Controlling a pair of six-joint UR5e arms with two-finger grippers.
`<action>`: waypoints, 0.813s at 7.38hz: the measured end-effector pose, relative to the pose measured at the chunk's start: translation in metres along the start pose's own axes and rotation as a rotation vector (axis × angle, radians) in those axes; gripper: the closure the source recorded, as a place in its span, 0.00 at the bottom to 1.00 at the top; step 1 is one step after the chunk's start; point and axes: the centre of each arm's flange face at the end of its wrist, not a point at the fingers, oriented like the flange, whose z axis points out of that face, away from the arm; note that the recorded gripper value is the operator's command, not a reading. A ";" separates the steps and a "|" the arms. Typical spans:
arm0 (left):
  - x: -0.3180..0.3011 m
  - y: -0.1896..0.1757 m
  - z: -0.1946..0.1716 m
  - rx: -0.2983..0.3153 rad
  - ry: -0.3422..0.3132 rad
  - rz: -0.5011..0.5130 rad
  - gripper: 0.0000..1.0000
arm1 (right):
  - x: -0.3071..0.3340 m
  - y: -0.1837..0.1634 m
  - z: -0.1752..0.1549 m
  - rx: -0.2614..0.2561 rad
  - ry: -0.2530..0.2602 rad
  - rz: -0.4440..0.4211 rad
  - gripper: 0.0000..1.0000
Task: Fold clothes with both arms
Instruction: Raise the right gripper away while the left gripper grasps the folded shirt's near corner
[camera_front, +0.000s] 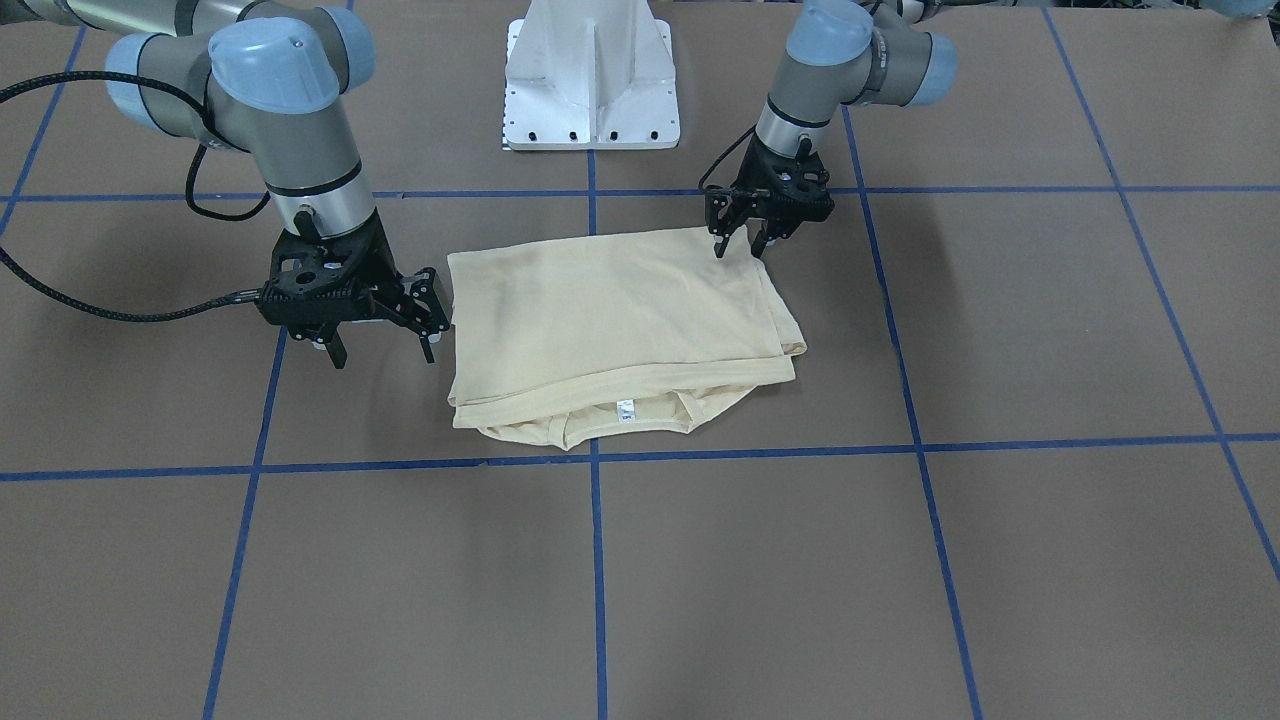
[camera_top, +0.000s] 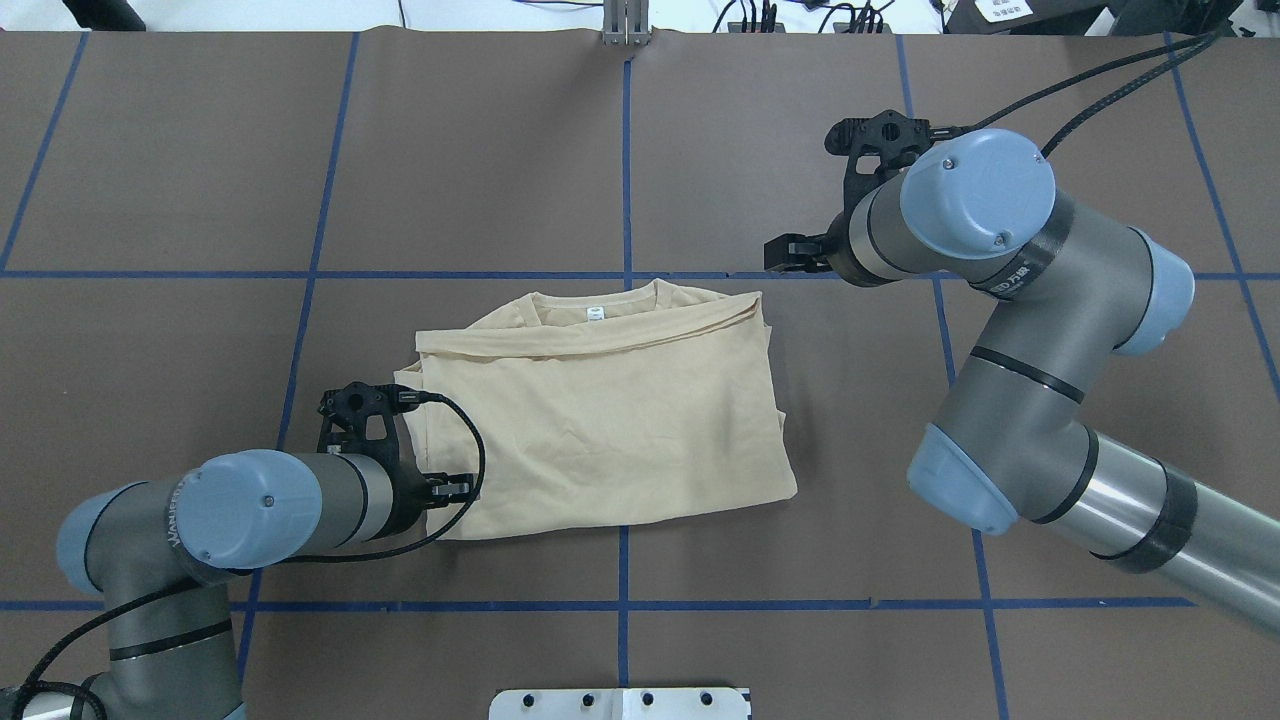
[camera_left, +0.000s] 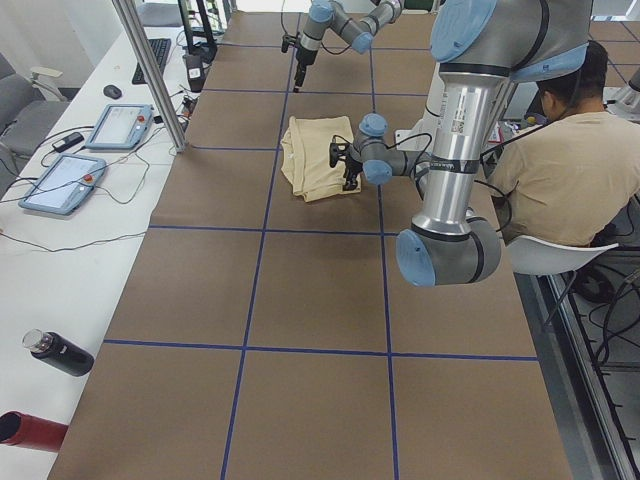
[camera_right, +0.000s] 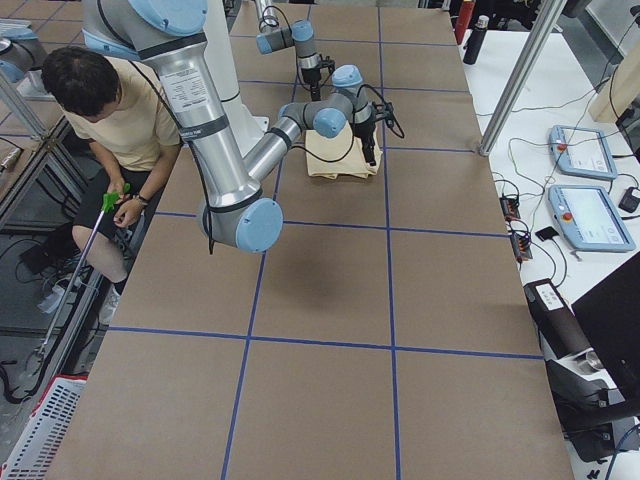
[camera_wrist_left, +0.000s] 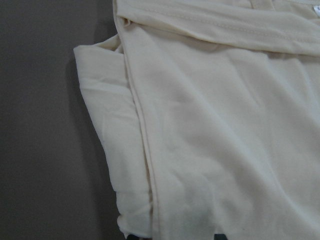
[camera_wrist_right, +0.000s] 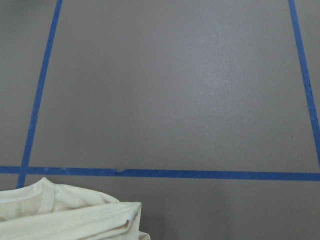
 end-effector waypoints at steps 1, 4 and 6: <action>0.001 0.004 0.001 -0.006 0.002 0.003 0.47 | 0.000 0.000 0.000 0.000 0.000 0.000 0.00; 0.000 0.008 0.002 -0.012 -0.002 0.006 0.50 | -0.001 0.000 0.000 0.001 0.001 0.001 0.00; -0.001 0.009 0.002 -0.014 -0.005 0.006 0.71 | -0.001 0.000 0.001 0.001 0.001 0.001 0.00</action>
